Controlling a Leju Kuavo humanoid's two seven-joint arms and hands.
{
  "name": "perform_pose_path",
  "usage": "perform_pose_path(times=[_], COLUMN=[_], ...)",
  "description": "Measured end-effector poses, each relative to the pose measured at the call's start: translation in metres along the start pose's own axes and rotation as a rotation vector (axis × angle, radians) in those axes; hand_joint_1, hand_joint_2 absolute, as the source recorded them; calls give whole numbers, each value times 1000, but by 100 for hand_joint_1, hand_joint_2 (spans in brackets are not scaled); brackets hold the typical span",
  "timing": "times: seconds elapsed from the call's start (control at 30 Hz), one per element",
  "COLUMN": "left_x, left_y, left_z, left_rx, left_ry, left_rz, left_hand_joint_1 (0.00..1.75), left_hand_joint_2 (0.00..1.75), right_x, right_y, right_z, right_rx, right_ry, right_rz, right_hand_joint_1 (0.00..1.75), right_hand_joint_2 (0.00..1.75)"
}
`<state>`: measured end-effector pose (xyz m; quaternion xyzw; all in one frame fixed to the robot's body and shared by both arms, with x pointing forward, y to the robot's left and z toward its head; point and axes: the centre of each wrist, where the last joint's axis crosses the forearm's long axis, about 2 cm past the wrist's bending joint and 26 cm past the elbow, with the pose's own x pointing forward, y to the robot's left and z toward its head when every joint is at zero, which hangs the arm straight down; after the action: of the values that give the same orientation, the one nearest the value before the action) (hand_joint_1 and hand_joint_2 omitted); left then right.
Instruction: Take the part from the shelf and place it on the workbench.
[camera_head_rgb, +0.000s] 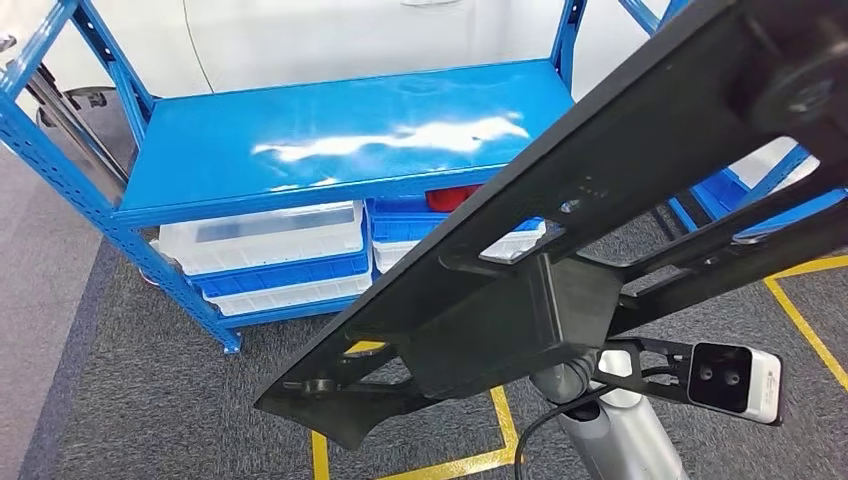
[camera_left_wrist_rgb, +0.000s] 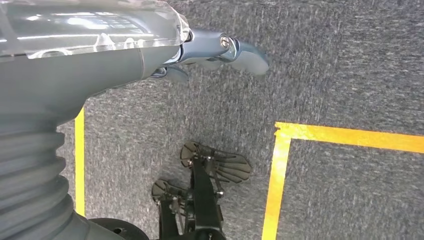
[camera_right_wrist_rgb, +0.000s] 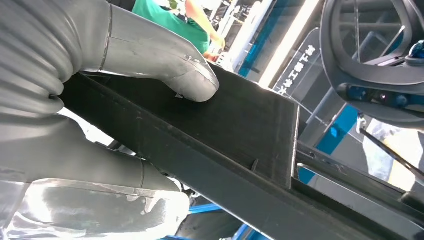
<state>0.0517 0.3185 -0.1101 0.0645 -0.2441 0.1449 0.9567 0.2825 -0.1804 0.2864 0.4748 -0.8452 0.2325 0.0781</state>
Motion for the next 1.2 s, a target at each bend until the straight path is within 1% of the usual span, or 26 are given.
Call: perform_pose_path(times=[0.33,0.43,0.6,0.83,0.93,1.03,1.2], left_x=[-4,-4,-13,-15,-14,-12,-14], left_y=[1,2,-1,-4,-5,-6,-9], left_z=[2,2,5,6,6,5,6], left_rx=[22,25,17,11,7,5,31], left_ry=[11,11,20,29,31,34,54], left_rz=[-9,-6,2,2,0,-1,-11], left_hand_joint_1=[0,0,0,0,0,0,0], left_hand_joint_2=[175,175,175,175,175,175,175], right_x=[1,7,20,38,47,54,60], right_y=[0,4,18,33,29,23,18], right_z=[5,7,12,13,13,18,20], right_rx=[7,13,30,-18,-20,-9,-2], right_ry=[28,36,48,36,6,5,-4], right_rz=[20,54,92,174,170,170,182], right_hand_joint_1=[175,175,175,175,175,175,175], right_hand_joint_2=[175,175,175,175,175,175,175])
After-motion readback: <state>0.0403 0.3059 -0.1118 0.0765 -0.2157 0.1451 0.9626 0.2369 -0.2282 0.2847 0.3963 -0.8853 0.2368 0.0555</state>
